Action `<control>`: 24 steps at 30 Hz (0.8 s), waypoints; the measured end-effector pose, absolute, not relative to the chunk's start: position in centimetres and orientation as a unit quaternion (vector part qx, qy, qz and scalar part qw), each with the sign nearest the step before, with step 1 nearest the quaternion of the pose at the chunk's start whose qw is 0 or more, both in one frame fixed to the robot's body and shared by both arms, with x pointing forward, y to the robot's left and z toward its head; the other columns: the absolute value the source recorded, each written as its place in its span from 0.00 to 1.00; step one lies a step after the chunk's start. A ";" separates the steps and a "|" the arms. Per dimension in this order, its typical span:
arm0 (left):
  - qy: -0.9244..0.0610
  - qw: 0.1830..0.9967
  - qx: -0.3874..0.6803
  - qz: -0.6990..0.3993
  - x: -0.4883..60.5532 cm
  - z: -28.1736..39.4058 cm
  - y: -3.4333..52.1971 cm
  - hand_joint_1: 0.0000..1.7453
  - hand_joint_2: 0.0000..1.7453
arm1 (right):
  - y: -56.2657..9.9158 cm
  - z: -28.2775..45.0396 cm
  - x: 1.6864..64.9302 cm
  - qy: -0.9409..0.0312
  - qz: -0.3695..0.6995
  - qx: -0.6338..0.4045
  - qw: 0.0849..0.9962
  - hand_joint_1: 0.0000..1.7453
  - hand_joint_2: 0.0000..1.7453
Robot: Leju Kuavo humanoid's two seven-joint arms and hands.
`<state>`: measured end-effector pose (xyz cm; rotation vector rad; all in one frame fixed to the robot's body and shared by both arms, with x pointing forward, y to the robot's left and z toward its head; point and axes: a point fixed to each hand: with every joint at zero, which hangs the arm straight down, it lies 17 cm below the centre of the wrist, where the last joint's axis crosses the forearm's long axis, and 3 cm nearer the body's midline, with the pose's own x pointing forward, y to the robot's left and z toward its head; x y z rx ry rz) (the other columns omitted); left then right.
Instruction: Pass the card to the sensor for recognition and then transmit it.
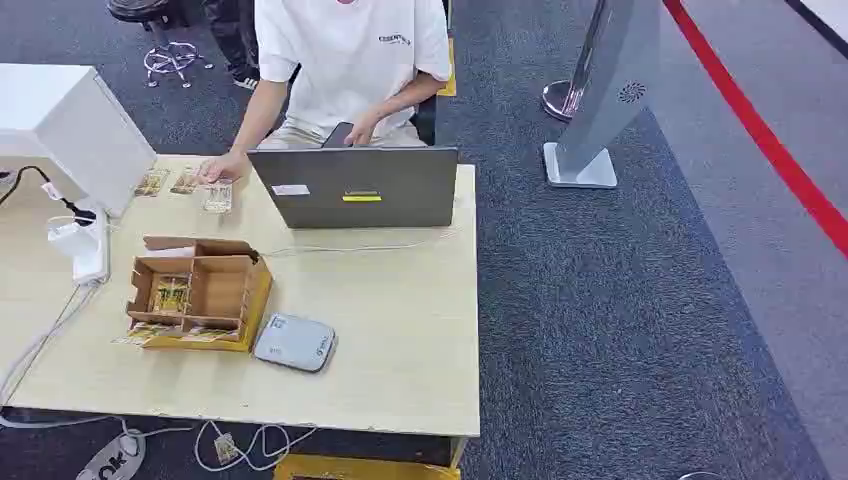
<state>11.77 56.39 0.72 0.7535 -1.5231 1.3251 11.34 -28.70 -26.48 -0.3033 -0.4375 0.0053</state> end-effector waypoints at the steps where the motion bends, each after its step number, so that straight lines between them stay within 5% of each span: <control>1: -0.638 0.462 0.309 0.533 12.2 2.2 56.6 0.00 1.00 | -28.6 -26.5 11.4 -0.216 0.006 -0.150 0.965 0.00 1.00; 24: -0.775 0.461 0.378 0.209 29.4 19.5 51.9 0.00 1.00 | -27.0 -26.7 11.4 -0.202 0.069 -0.137 0.967 0.00 1.00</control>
